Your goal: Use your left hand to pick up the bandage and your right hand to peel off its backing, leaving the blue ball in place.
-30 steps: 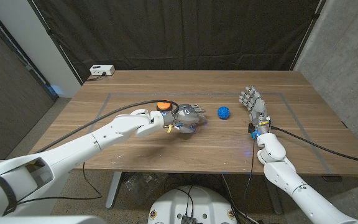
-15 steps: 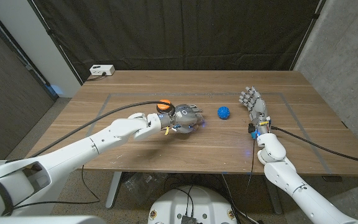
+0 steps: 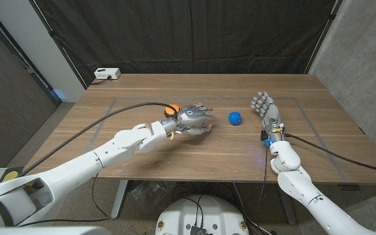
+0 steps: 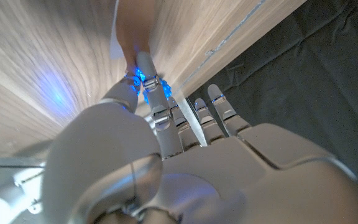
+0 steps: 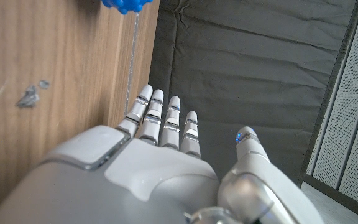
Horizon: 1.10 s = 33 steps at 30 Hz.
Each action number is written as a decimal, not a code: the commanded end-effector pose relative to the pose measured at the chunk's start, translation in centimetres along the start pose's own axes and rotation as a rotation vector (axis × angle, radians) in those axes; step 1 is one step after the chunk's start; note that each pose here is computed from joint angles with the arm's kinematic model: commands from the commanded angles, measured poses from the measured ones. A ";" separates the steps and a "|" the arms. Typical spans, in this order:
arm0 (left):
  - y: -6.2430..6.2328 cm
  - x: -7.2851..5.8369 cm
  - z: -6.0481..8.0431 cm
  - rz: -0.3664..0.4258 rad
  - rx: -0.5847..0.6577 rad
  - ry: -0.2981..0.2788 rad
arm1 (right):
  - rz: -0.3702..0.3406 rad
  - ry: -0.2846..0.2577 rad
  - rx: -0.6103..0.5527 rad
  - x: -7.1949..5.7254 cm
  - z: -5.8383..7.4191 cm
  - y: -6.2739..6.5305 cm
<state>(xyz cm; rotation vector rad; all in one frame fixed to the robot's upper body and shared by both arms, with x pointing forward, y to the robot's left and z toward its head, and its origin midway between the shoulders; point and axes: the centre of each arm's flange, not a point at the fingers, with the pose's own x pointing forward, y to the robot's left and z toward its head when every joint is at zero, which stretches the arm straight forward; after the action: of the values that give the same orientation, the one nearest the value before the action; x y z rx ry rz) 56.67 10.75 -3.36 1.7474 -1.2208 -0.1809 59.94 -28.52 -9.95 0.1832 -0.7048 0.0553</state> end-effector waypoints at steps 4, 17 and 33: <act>1.5 0.5 -1.8 0.109 -0.362 0.103 | 0.002 0.001 0.004 -0.4 0.3 0.1; 1.2 2.3 -4.4 0.120 -0.805 0.153 | 0.019 0.017 -0.094 -0.4 1.6 1.0; 1.9 5.0 -6.4 0.018 -1.038 0.066 | 0.063 -0.064 -0.335 -0.4 5.5 3.5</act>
<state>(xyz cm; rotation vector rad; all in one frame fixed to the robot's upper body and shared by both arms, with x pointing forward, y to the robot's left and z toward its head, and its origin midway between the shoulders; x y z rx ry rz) 60.71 11.44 1.66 0.9617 -0.9074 -0.4391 58.09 -27.35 -8.07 -0.0052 -0.7054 0.0184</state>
